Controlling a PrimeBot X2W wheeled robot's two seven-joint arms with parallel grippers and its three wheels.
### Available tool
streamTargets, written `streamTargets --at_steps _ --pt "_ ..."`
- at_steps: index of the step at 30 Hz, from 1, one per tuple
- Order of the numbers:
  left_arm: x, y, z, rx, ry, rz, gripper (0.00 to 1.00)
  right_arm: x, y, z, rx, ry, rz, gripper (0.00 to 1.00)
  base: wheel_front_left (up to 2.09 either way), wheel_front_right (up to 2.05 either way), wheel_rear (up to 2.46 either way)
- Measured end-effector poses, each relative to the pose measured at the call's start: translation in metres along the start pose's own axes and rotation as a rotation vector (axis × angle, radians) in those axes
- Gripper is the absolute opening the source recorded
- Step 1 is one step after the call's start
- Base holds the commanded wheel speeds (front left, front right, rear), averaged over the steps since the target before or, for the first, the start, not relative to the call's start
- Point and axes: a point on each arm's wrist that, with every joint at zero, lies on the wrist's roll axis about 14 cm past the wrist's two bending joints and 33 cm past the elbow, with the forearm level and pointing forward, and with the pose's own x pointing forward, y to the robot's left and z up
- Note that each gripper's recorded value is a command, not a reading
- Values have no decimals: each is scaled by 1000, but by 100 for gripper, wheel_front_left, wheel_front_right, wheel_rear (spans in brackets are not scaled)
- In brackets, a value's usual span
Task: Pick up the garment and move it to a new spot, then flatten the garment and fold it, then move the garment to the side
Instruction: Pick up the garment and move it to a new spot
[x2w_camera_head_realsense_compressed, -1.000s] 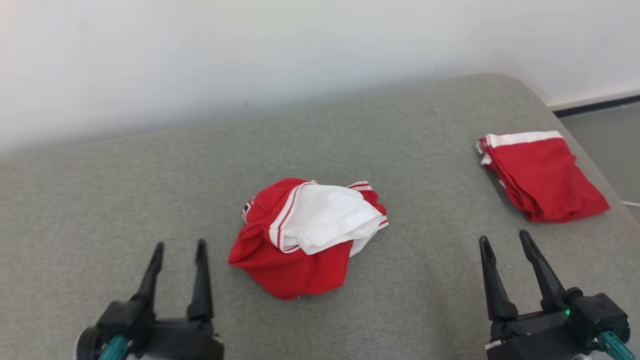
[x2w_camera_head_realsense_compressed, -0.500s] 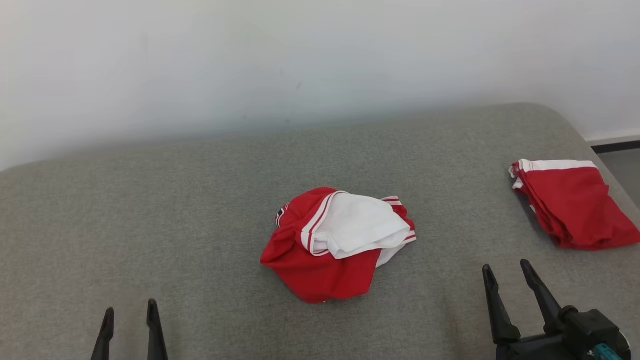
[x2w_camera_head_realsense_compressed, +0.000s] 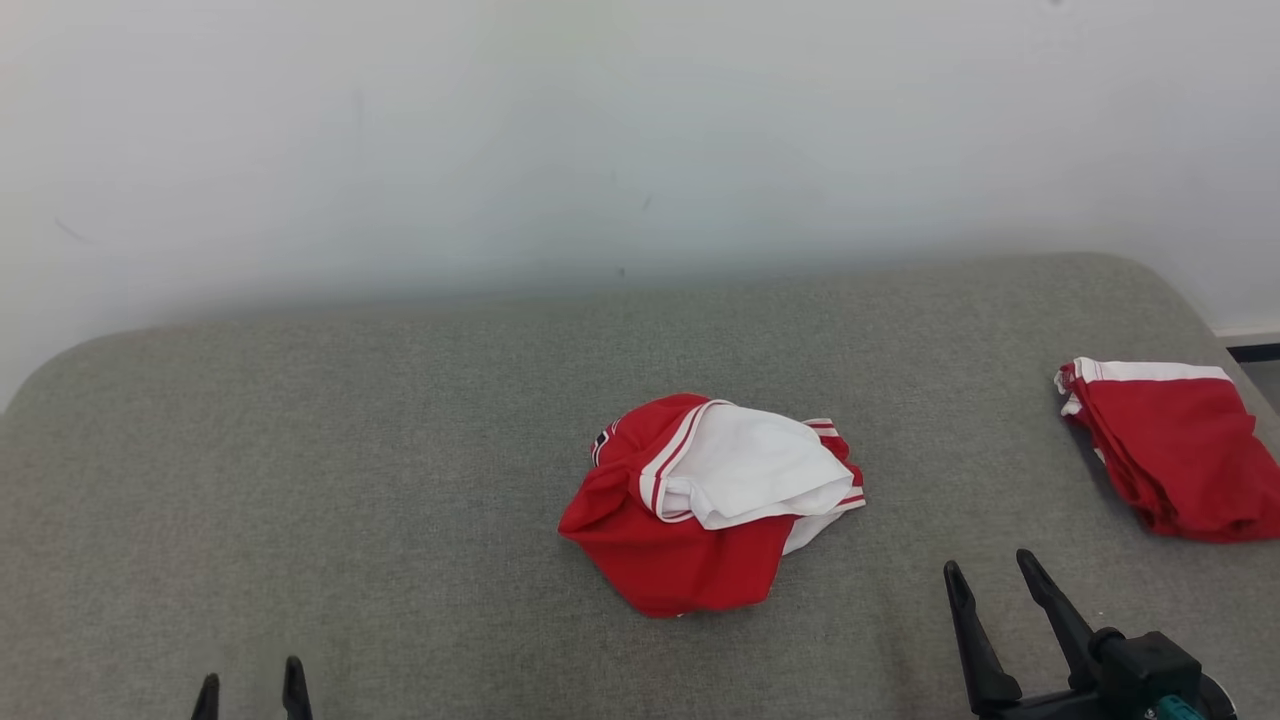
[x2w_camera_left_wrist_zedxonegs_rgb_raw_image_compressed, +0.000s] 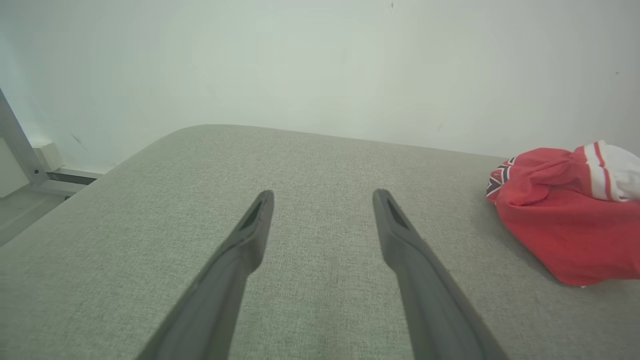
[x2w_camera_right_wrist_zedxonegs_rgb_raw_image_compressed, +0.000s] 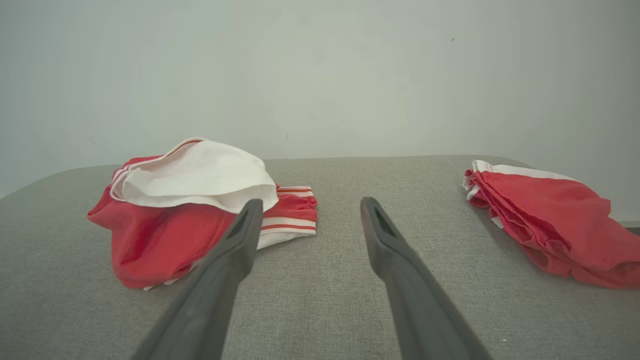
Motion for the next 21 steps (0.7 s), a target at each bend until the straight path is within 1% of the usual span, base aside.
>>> streamTargets --at_steps 7,21 --pt "-6 0 -3 15 12 -8 100 2 4 0 3 1 12 100 0 0 0" --pt "-3 -5 -8 22 26 -23 100 3 2 0 20 -4 -4 100 0 0 0"
